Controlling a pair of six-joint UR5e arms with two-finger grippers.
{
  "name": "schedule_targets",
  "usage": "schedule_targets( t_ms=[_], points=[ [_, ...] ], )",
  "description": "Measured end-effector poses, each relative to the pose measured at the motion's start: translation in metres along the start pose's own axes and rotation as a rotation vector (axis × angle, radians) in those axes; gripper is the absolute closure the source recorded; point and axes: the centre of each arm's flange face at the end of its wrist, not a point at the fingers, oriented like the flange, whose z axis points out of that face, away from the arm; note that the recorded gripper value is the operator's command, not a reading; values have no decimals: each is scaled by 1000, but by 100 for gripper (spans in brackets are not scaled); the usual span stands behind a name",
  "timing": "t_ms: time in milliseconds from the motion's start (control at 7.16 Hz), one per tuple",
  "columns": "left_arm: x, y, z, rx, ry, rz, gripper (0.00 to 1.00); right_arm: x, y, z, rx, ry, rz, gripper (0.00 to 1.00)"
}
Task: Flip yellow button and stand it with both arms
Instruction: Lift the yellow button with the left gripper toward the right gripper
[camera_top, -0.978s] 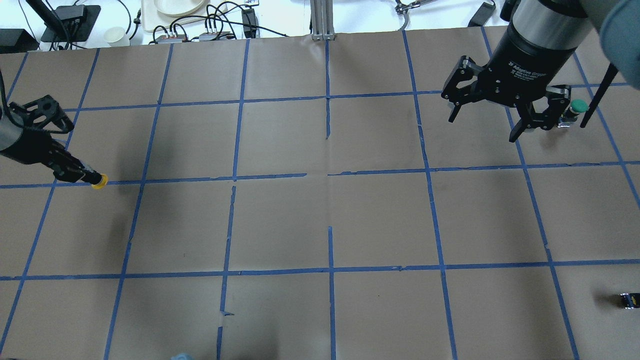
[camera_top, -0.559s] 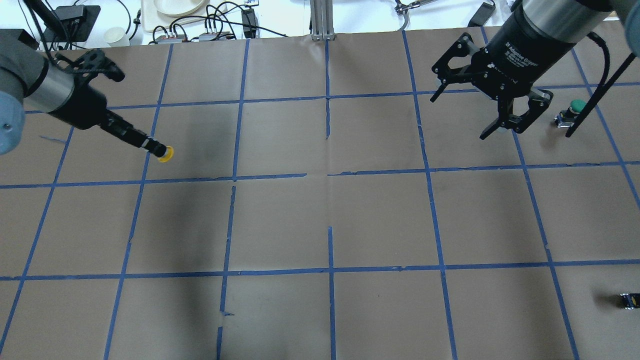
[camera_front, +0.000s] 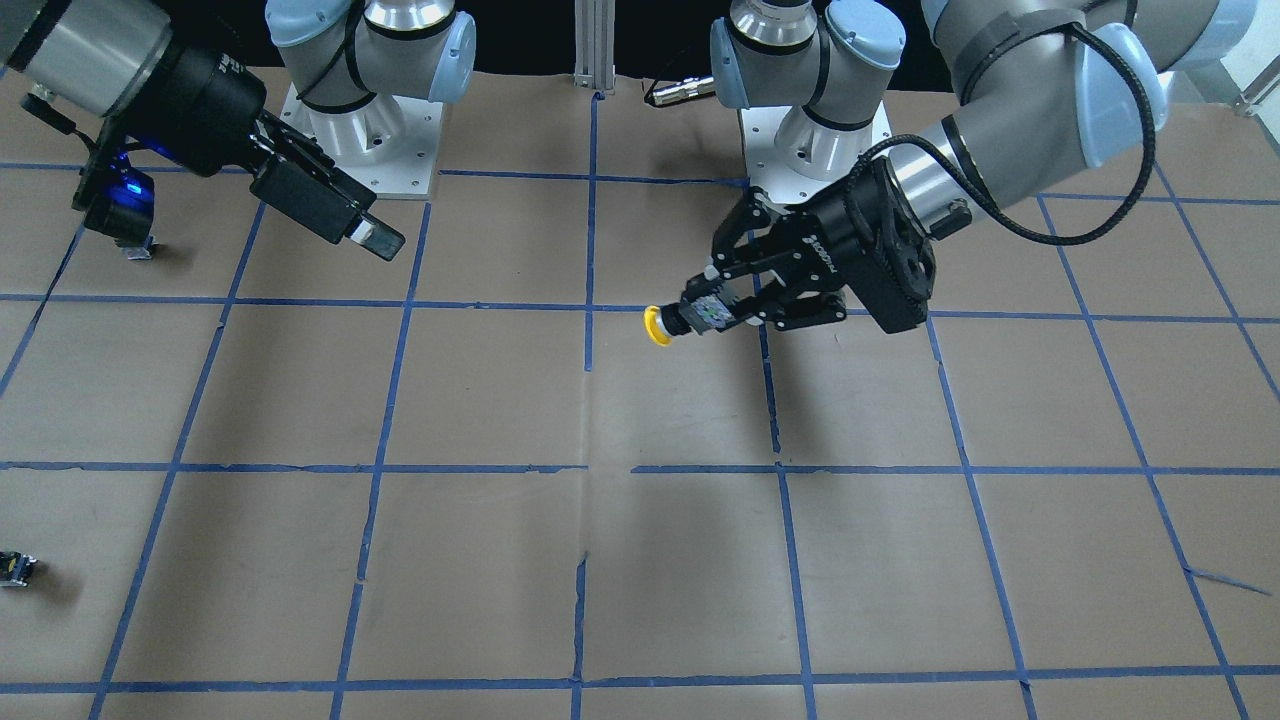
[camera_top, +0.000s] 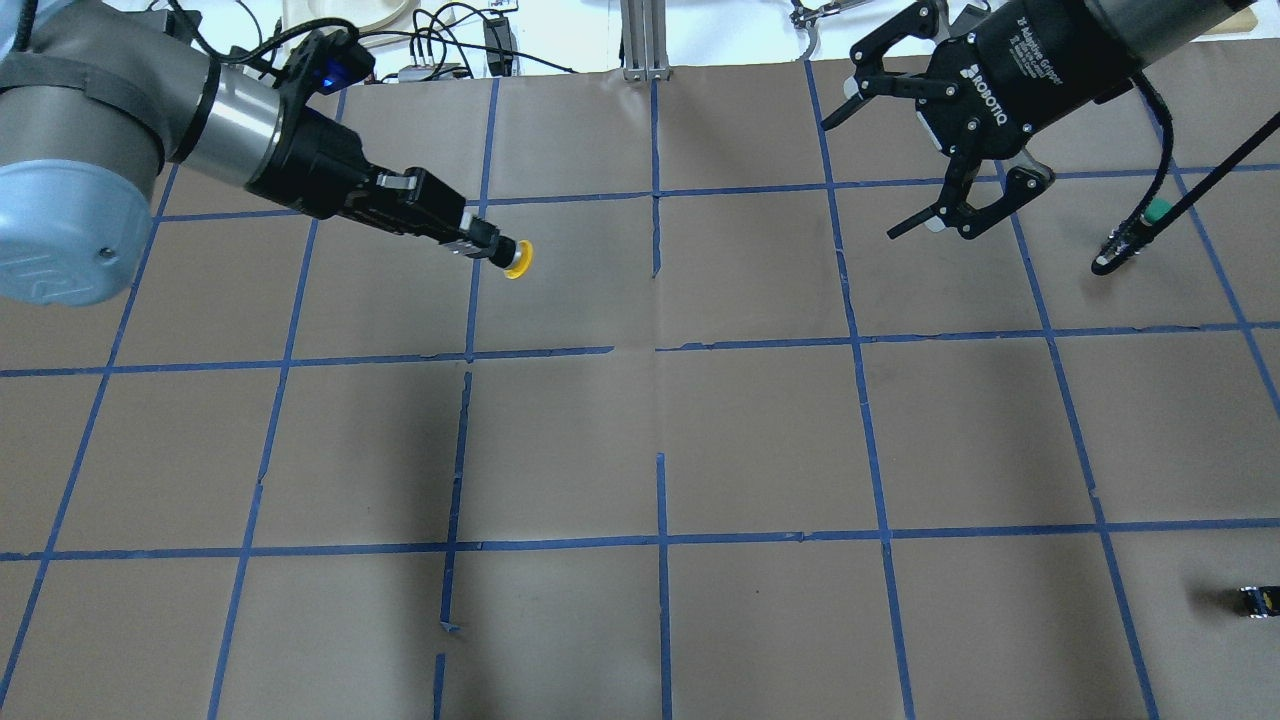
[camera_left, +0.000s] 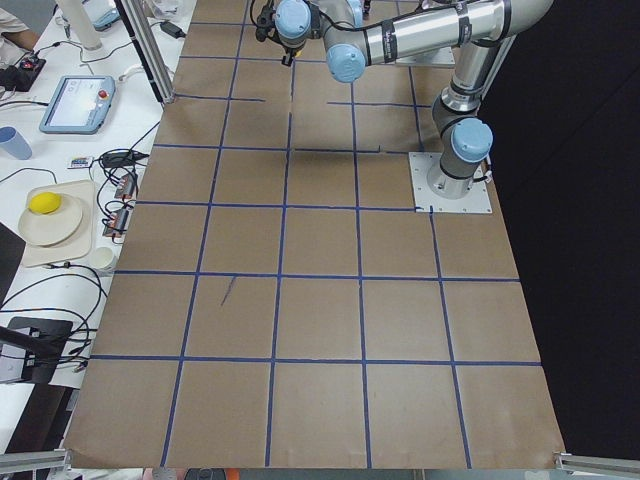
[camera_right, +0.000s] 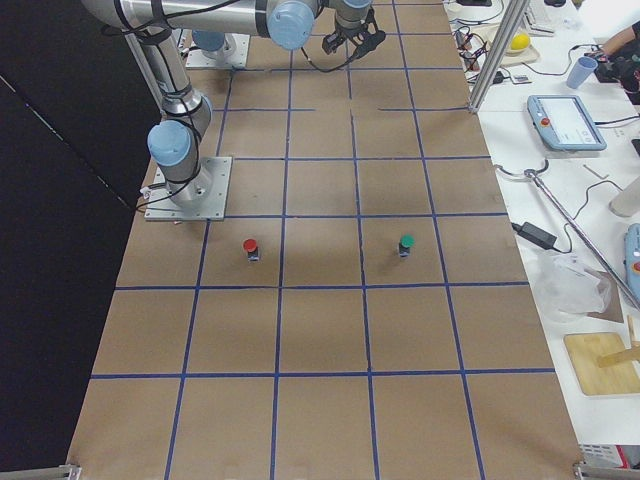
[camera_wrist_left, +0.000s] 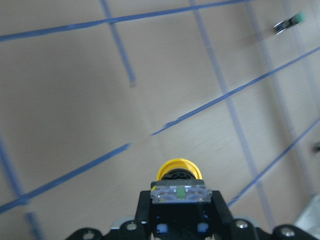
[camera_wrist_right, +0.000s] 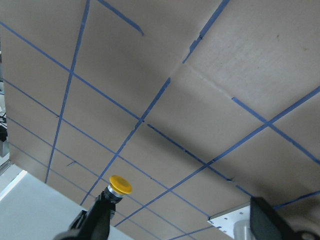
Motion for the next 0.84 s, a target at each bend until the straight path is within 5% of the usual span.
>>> schedule_targets(
  t_ms=[419,838],
  points=[
    [64,-3,5,33,302,-196,87,-5,-2,15,-141,-111,38,0],
    [83,-7,-1,36,496,-284,88,-14,3,15,-227,-189,119,0]
  ],
)
